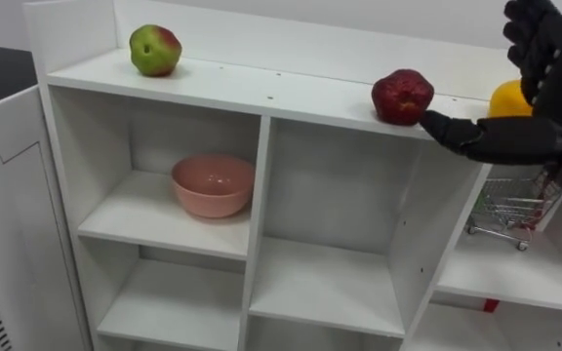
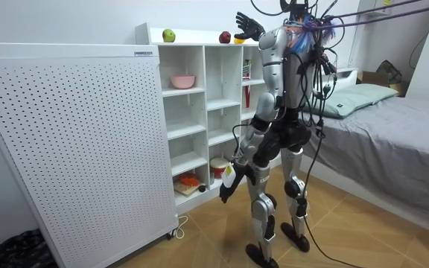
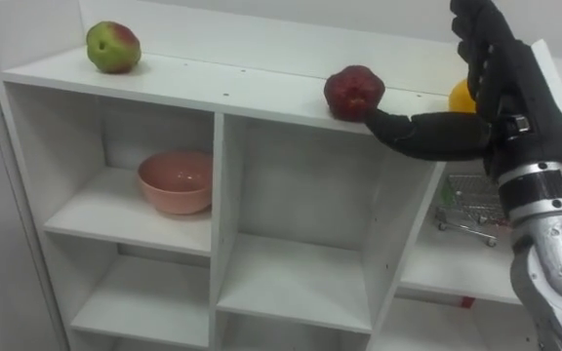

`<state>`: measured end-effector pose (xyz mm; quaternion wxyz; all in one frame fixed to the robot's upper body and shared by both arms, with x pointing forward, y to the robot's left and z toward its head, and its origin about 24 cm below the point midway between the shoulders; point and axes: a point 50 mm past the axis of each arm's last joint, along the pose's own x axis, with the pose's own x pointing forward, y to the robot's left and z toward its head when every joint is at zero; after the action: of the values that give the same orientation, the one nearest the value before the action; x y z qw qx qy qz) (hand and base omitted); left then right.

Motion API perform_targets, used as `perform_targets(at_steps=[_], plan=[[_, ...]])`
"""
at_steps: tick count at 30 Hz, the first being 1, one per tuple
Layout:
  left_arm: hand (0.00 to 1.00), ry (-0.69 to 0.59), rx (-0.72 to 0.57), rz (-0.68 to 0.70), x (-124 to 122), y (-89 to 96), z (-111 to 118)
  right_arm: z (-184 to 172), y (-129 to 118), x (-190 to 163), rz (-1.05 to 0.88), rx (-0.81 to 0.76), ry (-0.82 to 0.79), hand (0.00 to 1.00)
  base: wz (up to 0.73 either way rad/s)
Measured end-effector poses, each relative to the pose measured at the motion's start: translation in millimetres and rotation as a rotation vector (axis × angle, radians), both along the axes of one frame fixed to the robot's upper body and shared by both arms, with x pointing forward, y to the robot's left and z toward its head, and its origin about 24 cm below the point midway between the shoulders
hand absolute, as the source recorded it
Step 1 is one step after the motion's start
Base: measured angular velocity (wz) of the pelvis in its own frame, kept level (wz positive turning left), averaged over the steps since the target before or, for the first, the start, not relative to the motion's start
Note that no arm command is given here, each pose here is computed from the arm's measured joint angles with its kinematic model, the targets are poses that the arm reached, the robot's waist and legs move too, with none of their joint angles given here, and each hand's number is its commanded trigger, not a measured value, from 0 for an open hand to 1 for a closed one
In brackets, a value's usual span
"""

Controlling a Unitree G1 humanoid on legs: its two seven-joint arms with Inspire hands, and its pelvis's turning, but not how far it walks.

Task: Arrange fruit in the closet

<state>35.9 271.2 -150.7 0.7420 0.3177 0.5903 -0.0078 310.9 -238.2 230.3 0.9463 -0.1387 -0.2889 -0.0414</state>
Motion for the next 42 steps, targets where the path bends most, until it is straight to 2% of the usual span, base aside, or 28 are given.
perform_targets(at_steps=[6, 19, 29, 36, 42], plan=[[0.00, 0.020, 0.009, 0.006, -4.9, 2.3, 0.2, 3.9, 5.3, 10.3, 0.012, -0.051, 0.032, 0.00, 0.00], [0.00, 0.047, 0.017, 0.015, -10.0, 3.2, -0.2, 13.1, 15.1, 19.9, 0.043, -0.062, 0.039, 0.00, 0.02], [0.00, 0.053, 0.018, 0.018, -12.3, 4.2, -0.1, 8.0, 12.5, 28.0, 0.066, -0.059, 0.098, 0.00, 0.00], [0.00, 0.052, 0.018, 0.017, -11.6, 4.3, 0.0, -4.3, 25.2, 32.2, 0.141, -0.110, 0.168, 0.00, 0.00], [0.00, 0.053, 0.002, 0.013, -8.7, 3.7, -0.1, -5.7, 26.7, 32.3, 0.175, -0.137, 0.190, 0.00, 0.02]])
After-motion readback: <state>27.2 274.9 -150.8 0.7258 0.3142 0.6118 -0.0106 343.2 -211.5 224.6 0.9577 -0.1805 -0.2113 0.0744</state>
